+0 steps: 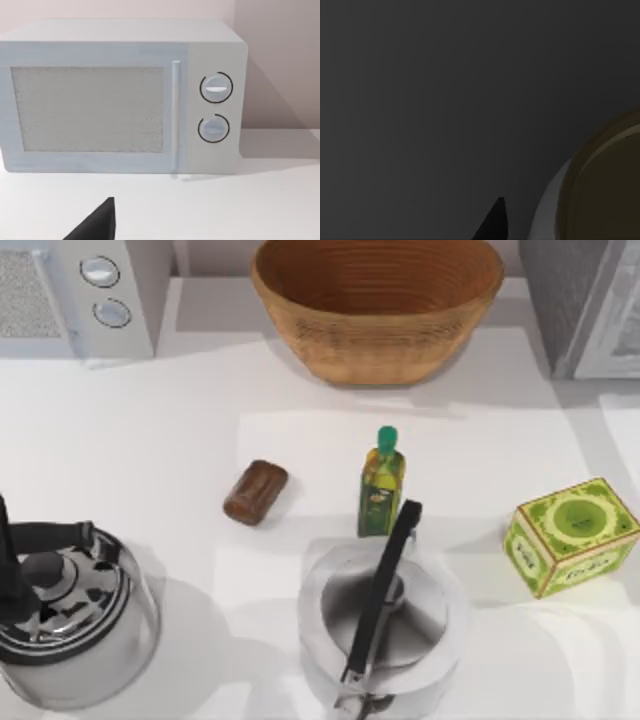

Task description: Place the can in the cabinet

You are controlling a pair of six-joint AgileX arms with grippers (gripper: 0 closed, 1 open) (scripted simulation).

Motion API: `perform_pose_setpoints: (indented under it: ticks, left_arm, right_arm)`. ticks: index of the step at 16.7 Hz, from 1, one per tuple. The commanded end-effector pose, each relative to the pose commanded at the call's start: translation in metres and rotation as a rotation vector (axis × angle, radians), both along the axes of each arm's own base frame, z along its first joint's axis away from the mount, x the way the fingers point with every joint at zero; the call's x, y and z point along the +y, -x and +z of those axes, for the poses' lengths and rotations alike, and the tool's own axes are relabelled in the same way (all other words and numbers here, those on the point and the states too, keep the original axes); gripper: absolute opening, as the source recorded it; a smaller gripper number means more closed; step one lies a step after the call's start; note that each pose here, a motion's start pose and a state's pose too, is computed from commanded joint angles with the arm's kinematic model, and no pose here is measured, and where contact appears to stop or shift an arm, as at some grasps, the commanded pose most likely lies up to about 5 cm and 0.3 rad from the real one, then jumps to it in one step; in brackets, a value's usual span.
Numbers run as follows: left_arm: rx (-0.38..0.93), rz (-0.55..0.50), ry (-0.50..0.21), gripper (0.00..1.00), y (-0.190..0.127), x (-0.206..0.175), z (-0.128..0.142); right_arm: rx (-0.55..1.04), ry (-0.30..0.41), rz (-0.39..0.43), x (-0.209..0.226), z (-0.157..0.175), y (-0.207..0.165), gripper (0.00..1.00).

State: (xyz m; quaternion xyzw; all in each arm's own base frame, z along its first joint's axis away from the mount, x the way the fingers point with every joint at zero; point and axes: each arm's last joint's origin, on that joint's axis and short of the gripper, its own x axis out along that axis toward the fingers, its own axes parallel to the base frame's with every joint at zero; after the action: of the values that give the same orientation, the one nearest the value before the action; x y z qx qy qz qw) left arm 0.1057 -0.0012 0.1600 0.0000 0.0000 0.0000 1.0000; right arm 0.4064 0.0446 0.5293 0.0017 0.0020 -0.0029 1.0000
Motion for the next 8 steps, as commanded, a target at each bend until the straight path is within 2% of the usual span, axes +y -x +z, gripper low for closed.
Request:
perform_pose_setpoints:
  ticks: [4, 8]
  left_arm:
    - [0.0, 0.0, 0.0, 1.0, 0.0, 0.0, 0.0]
    - [0.0, 0.0, 0.0, 1.0, 0.0, 0.0, 0.0]
  right_arm:
    - [0.0, 0.0, 0.0, 0.0, -0.0001, -0.0001, 0.0]
    - [0.0, 0.0, 0.0, 0.0, -0.0001, -0.0001, 0.3]
